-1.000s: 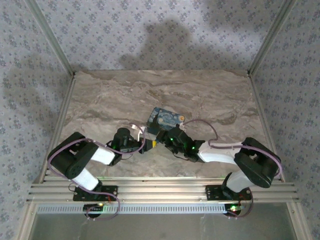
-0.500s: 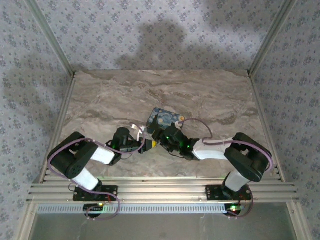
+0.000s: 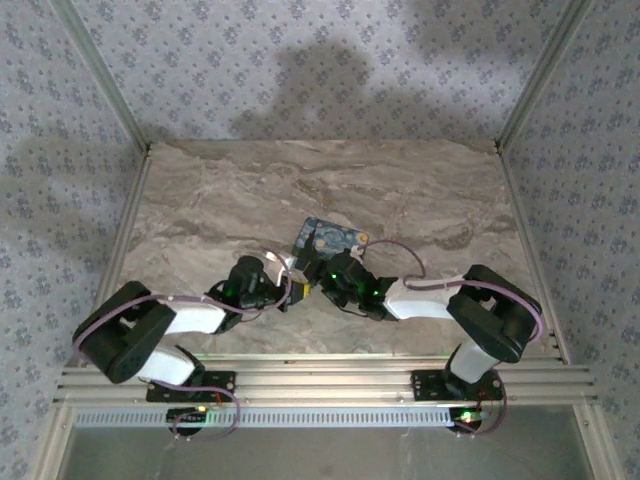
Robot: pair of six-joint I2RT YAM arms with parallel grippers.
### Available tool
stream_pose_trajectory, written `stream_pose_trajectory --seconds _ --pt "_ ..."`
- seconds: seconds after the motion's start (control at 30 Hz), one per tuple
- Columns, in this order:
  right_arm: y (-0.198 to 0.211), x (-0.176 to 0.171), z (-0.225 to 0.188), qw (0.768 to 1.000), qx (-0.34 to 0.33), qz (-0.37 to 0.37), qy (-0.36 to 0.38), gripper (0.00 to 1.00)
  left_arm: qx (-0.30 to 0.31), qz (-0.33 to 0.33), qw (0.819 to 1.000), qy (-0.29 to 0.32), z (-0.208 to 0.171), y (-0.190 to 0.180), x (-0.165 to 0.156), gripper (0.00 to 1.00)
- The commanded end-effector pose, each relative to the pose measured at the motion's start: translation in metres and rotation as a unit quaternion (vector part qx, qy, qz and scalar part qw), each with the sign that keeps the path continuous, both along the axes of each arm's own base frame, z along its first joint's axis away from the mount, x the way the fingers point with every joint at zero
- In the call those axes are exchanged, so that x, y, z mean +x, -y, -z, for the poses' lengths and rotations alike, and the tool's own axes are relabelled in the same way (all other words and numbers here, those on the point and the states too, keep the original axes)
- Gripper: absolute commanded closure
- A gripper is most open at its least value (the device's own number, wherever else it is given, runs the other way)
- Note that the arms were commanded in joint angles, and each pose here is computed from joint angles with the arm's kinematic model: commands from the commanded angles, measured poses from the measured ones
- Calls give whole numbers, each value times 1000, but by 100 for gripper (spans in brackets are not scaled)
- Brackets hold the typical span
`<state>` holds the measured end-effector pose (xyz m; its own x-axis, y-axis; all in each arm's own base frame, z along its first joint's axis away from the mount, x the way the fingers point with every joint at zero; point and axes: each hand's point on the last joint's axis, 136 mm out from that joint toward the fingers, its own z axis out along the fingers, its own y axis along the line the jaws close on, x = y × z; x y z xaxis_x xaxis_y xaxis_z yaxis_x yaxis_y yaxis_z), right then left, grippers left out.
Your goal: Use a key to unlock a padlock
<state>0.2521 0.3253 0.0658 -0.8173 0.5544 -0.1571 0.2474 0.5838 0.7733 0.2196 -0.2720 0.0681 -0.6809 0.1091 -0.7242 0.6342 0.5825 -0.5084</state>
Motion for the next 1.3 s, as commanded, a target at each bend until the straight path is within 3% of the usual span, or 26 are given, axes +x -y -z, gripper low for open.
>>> stream_pose_trajectory --seconds 0.0,0.37,0.63,1.07,1.27 --pt "5 2 -6 1000 -8 14 -5 33 98 5 993 65 7 -8 1 100" --pt "0 -6 0 1000 -10 -1 -25 34 200 4 968 154 15 -8 -4 100" --pt "-1 -20 9 999 -31 -9 -35 38 203 -1 960 191 5 -3 -7 100" --pt "-3 -32 19 997 -54 -21 -50 67 202 0 954 222 -5 -3 -12 100" --pt "1 -30 19 997 -60 -16 -51 66 206 3 951 229 -5 -2 -14 100"
